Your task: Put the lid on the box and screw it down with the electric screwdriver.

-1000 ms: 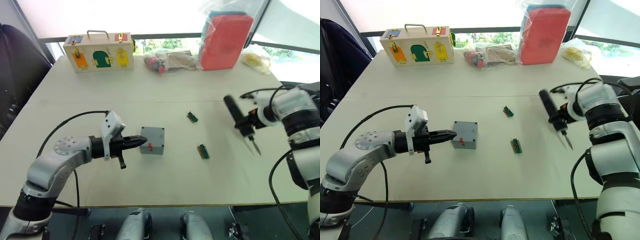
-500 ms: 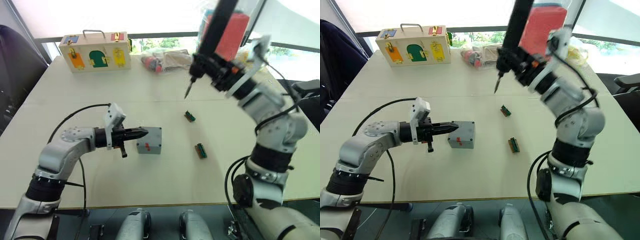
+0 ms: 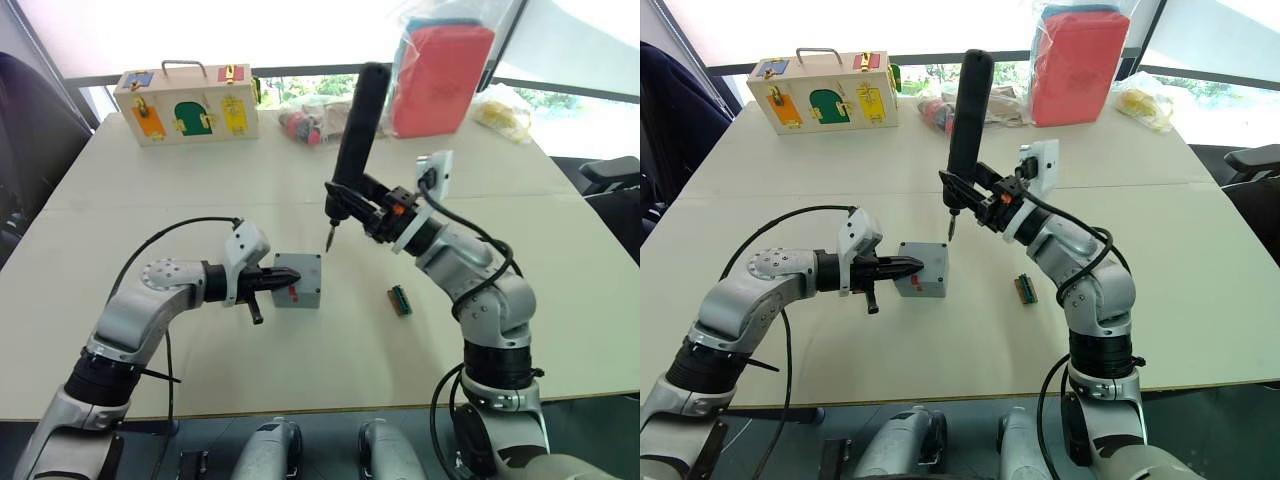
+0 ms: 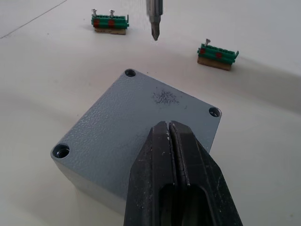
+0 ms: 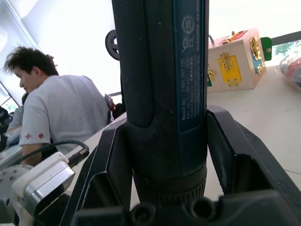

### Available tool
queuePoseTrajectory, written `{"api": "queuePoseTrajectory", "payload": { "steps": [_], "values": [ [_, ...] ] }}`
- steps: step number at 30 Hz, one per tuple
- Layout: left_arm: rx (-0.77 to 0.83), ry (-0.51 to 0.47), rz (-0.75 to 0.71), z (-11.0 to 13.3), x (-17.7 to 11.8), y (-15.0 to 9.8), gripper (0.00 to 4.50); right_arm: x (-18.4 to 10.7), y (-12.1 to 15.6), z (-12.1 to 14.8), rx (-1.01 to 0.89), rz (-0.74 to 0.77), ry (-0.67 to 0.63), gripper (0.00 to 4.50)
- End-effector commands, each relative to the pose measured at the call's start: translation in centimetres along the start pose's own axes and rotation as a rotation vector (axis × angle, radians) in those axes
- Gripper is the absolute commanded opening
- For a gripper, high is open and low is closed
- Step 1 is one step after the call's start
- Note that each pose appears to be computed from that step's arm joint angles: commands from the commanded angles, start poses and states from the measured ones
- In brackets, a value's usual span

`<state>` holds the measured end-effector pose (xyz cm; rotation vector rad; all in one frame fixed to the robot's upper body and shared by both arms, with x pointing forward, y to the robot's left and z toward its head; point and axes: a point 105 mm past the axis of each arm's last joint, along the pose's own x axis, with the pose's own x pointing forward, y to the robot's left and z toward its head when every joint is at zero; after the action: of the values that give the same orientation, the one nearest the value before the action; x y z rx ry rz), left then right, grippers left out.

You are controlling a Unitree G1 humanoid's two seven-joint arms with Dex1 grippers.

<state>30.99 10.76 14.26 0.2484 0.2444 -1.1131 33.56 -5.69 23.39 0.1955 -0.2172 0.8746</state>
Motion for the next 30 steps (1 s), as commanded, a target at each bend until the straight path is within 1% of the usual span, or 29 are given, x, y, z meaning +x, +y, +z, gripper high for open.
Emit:
{"api": "queuePoseTrajectory", "payload": {
  "steps": [1,11,17,23,30],
  "values": [
    [0.001,0.017,0.007,-0.4,0.1,0.2,0.00,0.4,0.8,1.1,-0.065,0.010,-0.075,1.86],
    [-0.010,0.025,0.021,-0.8,0.5,0.5,0.00,1.2,0.4,0.2,-0.088,-0.018,-0.094,1.86],
    [-0.004,0.025,0.029,-0.8,0.7,0.9,0.00,1.5,-0.2,-0.8,-0.097,-0.029,-0.074,1.86],
    [-0.001,0.038,0.030,-1.1,0.9,1.1,0.00,1.2,-0.1,-2.9,-0.110,-0.020,-0.017,1.86],
    [-0.028,0.099,0.009,-3.1,1.3,0.7,0.00,0.8,0.2,-5.5,-0.148,-0.017,0.053,1.86]
  ]
}}
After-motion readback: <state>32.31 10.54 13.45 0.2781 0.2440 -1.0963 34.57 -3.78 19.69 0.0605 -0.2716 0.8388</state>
